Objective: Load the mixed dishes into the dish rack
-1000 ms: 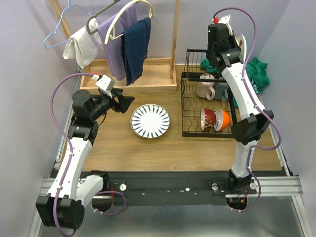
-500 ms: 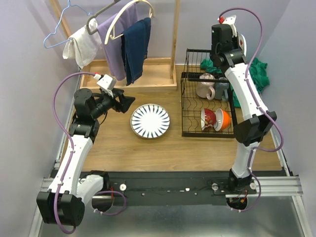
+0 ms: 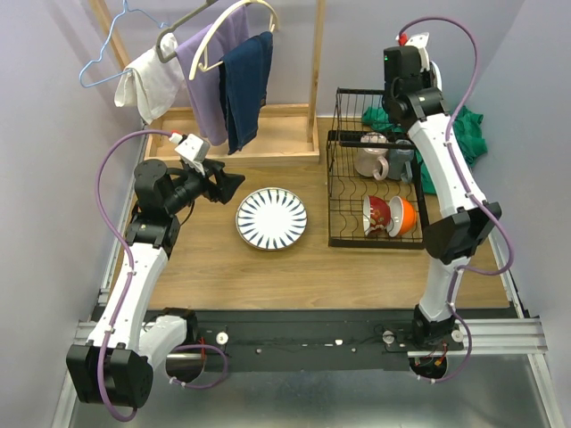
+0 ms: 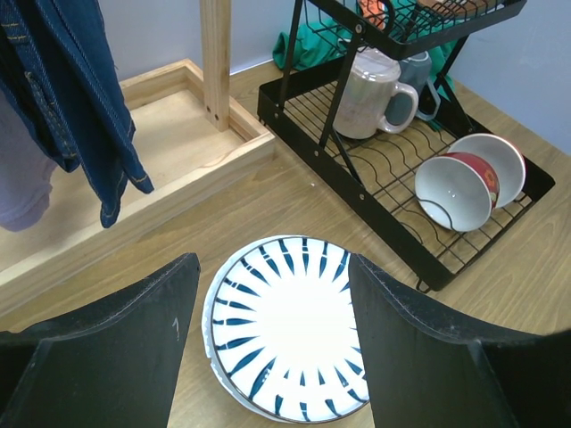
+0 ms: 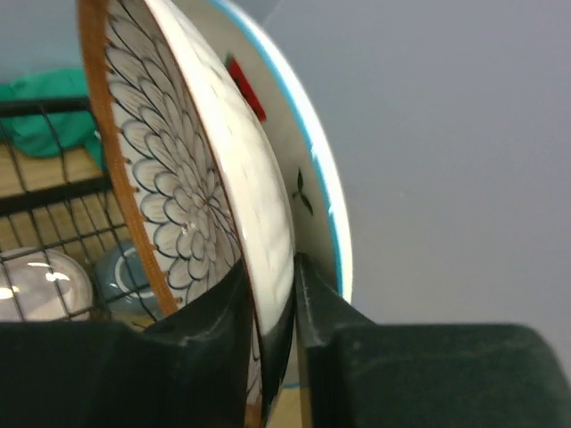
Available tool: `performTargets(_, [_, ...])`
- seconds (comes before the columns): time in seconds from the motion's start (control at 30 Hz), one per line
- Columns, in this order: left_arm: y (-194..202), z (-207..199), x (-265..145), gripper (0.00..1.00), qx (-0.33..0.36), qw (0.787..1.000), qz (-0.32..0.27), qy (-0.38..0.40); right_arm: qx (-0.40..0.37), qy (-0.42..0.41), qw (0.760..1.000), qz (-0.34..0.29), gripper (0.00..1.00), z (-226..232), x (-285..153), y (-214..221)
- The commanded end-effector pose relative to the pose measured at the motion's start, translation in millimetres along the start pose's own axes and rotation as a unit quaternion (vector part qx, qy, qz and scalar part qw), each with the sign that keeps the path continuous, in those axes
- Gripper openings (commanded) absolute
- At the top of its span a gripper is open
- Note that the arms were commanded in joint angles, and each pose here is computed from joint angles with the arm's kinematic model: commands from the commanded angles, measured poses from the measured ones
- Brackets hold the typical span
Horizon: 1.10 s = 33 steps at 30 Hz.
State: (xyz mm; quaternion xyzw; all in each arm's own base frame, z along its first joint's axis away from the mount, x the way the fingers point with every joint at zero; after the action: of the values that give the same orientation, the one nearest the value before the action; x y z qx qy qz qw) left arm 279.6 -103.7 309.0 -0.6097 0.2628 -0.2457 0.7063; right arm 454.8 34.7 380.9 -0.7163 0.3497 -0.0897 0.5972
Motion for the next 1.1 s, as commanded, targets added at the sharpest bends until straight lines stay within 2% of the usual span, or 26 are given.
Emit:
performTargets(0.0, [-1.2,-1.9,-0.3,0.77,-0.003,1.0,-0.015,0.009,-0.132,-0.077,0.981,0.122,0.43,48.5,-10.8,78.4])
performTargets(0.23, [-2.8,-5.0,-0.3,0.77,-0.004,1.0,-0.022,0.019,-0.137,-0.071,0.984,0.088,0.58,40.8,-29.2,60.0])
performTargets(0.57, [-4.7,-9.7,-2.4,0.77,-0.007,0.999,-0.031,0.024,-0.129,-0.054,0.989,0.036,0.6,30.1,-45.2,34.4])
performTargets(0.67, [-4.4,-10.2,-2.2,0.77,-0.008,0.999,-0.031,0.024,-0.114,-0.031,0.993,0.013,0.5,25.4,-44.6,24.9])
performTargets(0.73, [-5.2,-10.9,-2.3,0.77,-0.007,0.999,-0.032,0.026,-0.109,-0.021,0.994,0.003,0.36,23.2,-44.4,20.8])
performTargets(0.9, [-6.5,-11.1,-2.2,0.77,-0.008,0.999,-0.033,0.027,-0.098,-0.006,0.995,-0.012,0.3,19.0,-45.2,12.0])
performTargets(0.97, [-7.7,-11.0,-2.0,0.77,-0.009,0.999,-0.034,0.028,-0.091,-0.004,0.996,-0.018,0.23,16.6,-46.7,7.3])
performTargets(1.0, [-7.7,-11.2,-2.2,0.77,-0.009,0.999,-0.035,0.028,-0.093,-0.004,0.995,-0.019,0.17,16.7,-46.7,6.6])
performTargets(1.03, [-7.2,-11.0,-1.7,0.77,-0.01,0.999,-0.034,0.028,-0.088,-0.003,0.996,-0.023,0.05,15.1,-47.9,3.2])
performTargets(1.07, [-7.5,-11.0,-1.6,0.77,-0.012,0.999,-0.035,0.028,-0.082,0.001,0.996,-0.027,0.01,13.7,-48.5,0.4])
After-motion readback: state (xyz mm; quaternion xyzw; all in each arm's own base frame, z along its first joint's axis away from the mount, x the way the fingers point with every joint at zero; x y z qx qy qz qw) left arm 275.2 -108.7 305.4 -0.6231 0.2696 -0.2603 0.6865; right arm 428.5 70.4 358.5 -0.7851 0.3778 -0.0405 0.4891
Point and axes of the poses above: each gripper's point midway between its finger pads, its own x axis out along the fingers, its own z axis along the line the jaws close on, y = z × x, the point moved 5 cm from there along -x, back along the fingers, and after that the axes turned 15 degrees about x, right-handed, at the moved point
